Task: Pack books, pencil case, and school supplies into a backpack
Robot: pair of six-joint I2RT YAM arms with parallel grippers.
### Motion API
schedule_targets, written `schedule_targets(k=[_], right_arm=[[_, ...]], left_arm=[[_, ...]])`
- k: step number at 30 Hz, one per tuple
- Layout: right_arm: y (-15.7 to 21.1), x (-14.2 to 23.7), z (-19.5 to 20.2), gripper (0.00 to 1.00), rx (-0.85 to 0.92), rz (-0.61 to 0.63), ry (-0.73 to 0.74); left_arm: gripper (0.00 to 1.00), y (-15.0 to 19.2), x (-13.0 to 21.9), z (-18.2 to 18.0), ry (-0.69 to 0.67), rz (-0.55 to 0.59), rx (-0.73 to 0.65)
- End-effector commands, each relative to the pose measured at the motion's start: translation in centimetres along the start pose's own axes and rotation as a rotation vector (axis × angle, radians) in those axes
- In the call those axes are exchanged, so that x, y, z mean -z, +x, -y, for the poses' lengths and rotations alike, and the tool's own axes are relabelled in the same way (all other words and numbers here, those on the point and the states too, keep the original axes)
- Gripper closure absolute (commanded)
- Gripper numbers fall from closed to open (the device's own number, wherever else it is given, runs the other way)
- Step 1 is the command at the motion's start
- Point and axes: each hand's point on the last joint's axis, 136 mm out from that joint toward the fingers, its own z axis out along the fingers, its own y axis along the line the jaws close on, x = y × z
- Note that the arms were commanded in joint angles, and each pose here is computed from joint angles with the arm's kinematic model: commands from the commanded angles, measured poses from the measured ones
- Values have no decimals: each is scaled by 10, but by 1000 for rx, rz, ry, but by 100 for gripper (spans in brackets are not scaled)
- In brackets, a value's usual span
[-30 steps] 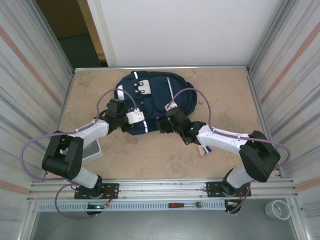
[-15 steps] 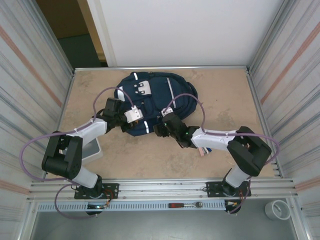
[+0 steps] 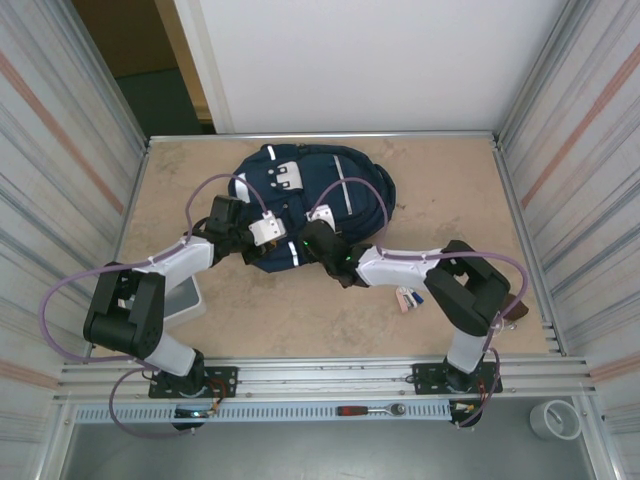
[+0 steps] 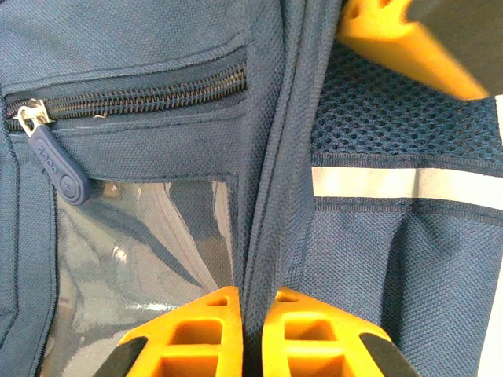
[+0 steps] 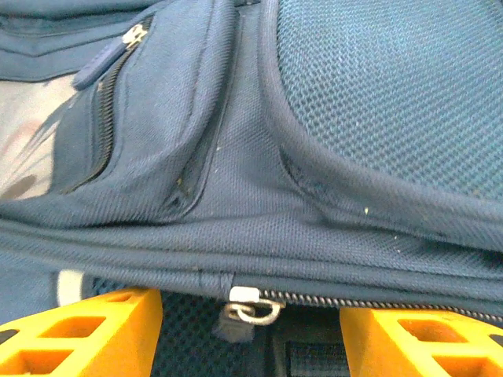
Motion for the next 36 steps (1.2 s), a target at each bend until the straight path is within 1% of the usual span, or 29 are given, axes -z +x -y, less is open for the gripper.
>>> schedule_targets(k=[1,4,12,22,25,30,34,36], right_arm=[[1,-9,13,42,24,-11,122],[-2,-9,12,46,25,-6,141],[-7,9,18,56,97,-3,232],[-10,9,13,70,111,-17,216],[-11,7,11,77,124,-16,215],[-13,7,7,92,140,-16,192],[-16,11,6,100,144,-20,162],[-17,13,8,100,152,-23,153]], left_arm=[[100,-30,8,6,53,111,-9],[100,-29,8,5,50,107,-10],[100,-26,5,5,51,93,-9],[100,-25,2,5,59,78,-9],[100,-25,1,7,65,75,-7],[100,-24,1,7,64,70,-8],[100,-23,2,6,55,66,-12],[100,-22,1,5,51,60,-12]])
